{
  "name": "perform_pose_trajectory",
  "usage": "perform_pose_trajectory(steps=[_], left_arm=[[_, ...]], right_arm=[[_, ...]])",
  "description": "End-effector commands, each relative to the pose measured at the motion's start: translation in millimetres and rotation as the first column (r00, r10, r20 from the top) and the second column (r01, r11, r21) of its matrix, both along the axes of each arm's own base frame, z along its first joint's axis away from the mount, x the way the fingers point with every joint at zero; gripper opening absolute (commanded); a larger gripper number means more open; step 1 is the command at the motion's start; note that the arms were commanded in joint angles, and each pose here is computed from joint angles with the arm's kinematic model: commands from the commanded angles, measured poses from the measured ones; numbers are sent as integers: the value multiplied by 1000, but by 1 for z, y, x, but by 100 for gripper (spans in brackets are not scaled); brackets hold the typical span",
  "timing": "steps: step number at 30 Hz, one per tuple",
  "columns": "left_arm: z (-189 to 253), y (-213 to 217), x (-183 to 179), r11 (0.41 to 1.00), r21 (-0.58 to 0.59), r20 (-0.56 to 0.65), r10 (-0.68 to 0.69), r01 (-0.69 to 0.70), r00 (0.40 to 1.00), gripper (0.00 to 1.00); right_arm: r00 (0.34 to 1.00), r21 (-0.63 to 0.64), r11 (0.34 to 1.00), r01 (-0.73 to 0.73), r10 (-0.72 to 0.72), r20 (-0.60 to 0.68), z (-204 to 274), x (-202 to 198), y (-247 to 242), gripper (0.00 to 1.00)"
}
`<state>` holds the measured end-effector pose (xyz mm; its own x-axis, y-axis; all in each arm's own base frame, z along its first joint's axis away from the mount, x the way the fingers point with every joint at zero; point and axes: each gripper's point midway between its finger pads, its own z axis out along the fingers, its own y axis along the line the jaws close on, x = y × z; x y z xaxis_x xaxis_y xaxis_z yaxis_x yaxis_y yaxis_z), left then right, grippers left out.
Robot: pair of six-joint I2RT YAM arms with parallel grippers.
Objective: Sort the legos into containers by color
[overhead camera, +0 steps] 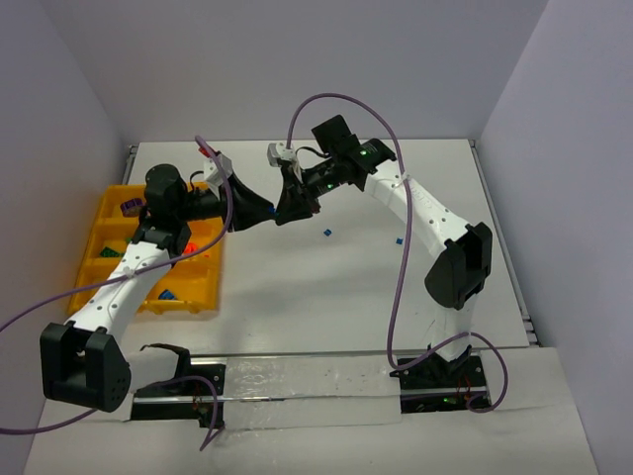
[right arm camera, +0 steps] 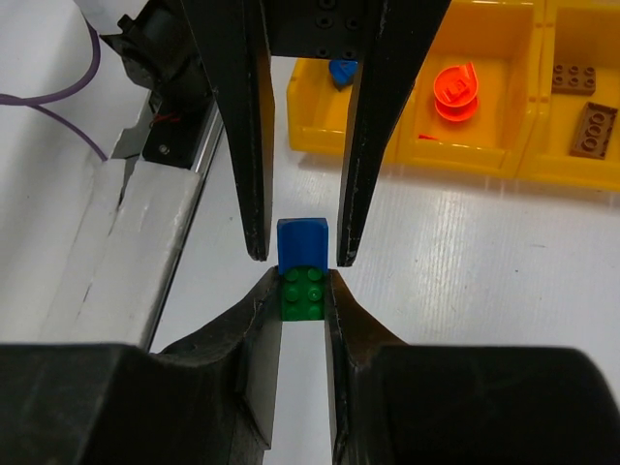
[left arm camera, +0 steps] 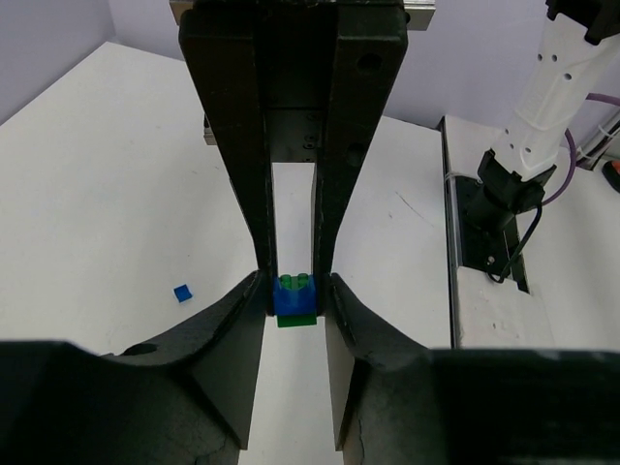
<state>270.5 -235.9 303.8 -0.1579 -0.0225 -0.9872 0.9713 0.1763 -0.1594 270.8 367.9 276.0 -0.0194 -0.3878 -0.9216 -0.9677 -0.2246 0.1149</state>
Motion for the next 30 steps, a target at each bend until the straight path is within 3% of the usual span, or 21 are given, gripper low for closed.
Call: perform_pose_trajectory(steps=[1,4,8,10,22,30], left_arm=[[17,-2,3,1000,-8,46,-1,1,999,32],[15,-2,4,1000,-4,28,-1,1,1000,26],[16,-3,6,1000,-13,13,7,-7,1000,5],[22,-3,10,999,-29,3,25,-25,1000,0],[52,-8,24,993,-105,-13,52,-53,999,0],[32,5,17,997,-23,-18,76,-76,997,0]], right_arm=[[998,45,999,-6,3,57,21,2,8,0],[998,44,999,-4,1,58,21,2,8,0],[998,33,999,13,-15,60,18,4,10,0],[998,25,999,21,-23,57,16,6,11,0],[998,-9,999,39,-39,54,6,7,12,0],[996,-38,996,86,-85,33,-3,15,3,0]])
